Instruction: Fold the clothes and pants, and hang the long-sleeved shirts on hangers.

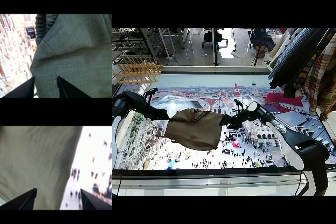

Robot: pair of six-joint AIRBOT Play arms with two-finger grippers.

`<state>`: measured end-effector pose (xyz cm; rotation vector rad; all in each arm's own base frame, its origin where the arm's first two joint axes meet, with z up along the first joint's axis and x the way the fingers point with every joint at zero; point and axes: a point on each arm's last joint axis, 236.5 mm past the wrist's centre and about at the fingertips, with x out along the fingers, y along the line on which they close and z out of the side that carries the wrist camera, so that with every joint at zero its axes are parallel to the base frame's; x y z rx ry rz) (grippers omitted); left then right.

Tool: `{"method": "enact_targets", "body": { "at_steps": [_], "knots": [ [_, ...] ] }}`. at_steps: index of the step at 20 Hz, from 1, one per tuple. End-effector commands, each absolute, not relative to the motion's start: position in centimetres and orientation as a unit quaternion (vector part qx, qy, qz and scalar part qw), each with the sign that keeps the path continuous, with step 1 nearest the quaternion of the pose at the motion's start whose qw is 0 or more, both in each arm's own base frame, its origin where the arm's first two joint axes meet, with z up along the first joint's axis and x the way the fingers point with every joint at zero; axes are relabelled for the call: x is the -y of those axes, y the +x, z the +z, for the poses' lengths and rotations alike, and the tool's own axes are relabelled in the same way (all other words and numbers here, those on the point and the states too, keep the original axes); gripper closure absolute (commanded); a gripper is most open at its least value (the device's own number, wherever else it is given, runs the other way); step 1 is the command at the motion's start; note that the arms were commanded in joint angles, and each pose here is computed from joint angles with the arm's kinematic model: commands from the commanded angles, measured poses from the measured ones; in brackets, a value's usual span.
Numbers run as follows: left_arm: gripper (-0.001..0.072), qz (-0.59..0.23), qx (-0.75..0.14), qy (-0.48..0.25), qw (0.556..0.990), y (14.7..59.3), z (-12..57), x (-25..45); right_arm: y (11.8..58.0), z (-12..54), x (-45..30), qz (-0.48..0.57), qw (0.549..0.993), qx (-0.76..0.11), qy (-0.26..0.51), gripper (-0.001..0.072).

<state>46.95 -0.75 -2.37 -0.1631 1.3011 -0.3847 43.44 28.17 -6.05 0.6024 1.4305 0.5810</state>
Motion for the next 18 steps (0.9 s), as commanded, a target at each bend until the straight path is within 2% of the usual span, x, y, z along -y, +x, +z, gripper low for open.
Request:
{"method": "enact_targets", "body": {
  "at_steps": [1, 4, 7, 8, 9, 10, 11, 12, 13, 15, 18],
  "knots": [
    [0.0410, -0.181, -0.604, -0.078, 0.772, 46.7, -2.3, 0.8, 45.0, -7.4, -28.6, 0.242, 0.675, -0.610, 0.336, 0.0077],
    [0.0412, -0.189, -0.617, -0.081, 0.760, 45.8, -2.3, 1.2, 44.2, -8.7, -30.7, 0.262, 0.652, -0.616, 0.354, 0.0078],
    [0.0502, -0.200, -0.635, -0.083, 0.742, 44.6, -2.4, 1.5, 43.7, -8.3, -35.3, 0.311, 0.636, -0.604, 0.367, 0.0092],
    [0.0505, -0.203, -0.639, -0.084, 0.737, 44.2, -2.4, 1.6, 43.6, -8.4, -36.8, 0.321, 0.632, -0.605, 0.363, 0.0123],
    [0.0505, -0.208, -0.645, -0.086, 0.731, 43.8, -2.3, 1.8, 43.6, -8.6, -38.3, 0.327, 0.626, -0.609, 0.362, 0.0160],
    [0.0506, -0.214, -0.650, -0.090, 0.724, 43.4, -2.2, 2.1, 43.7, -8.7, -39.8, 0.330, 0.619, -0.612, 0.366, 0.0235],
    [0.0527, -0.221, -0.655, -0.094, 0.716, 42.9, -2.1, 2.4, 44.0, -8.5, -40.9, 0.341, 0.620, -0.607, 0.361, 0.0384],
    [0.0624, -0.228, -0.662, -0.096, 0.708, 42.3, -1.9, 2.6, 44.5, -7.6, -41.6, 0.354, 0.628, -0.597, 0.353, 0.0631],
    [0.0656, -0.235, -0.669, -0.094, 0.699, 41.6, -1.5, 2.8, 45.1, -6.5, -41.7, 0.363, 0.638, -0.587, 0.341, 0.0692],
    [0.0694, -0.247, -0.674, -0.087, 0.691, 40.4, -0.3, 3.0, 46.7, -3.8, -39.5, 0.346, 0.672, -0.576, 0.310, 0.0693],
    [0.0694, -0.254, -0.669, -0.076, 0.694, 39.1, 2.4, 3.1, 48.8, 1.2, -31.7, 0.292, 0.736, -0.561, 0.243, 0.0693]
  ]
}}
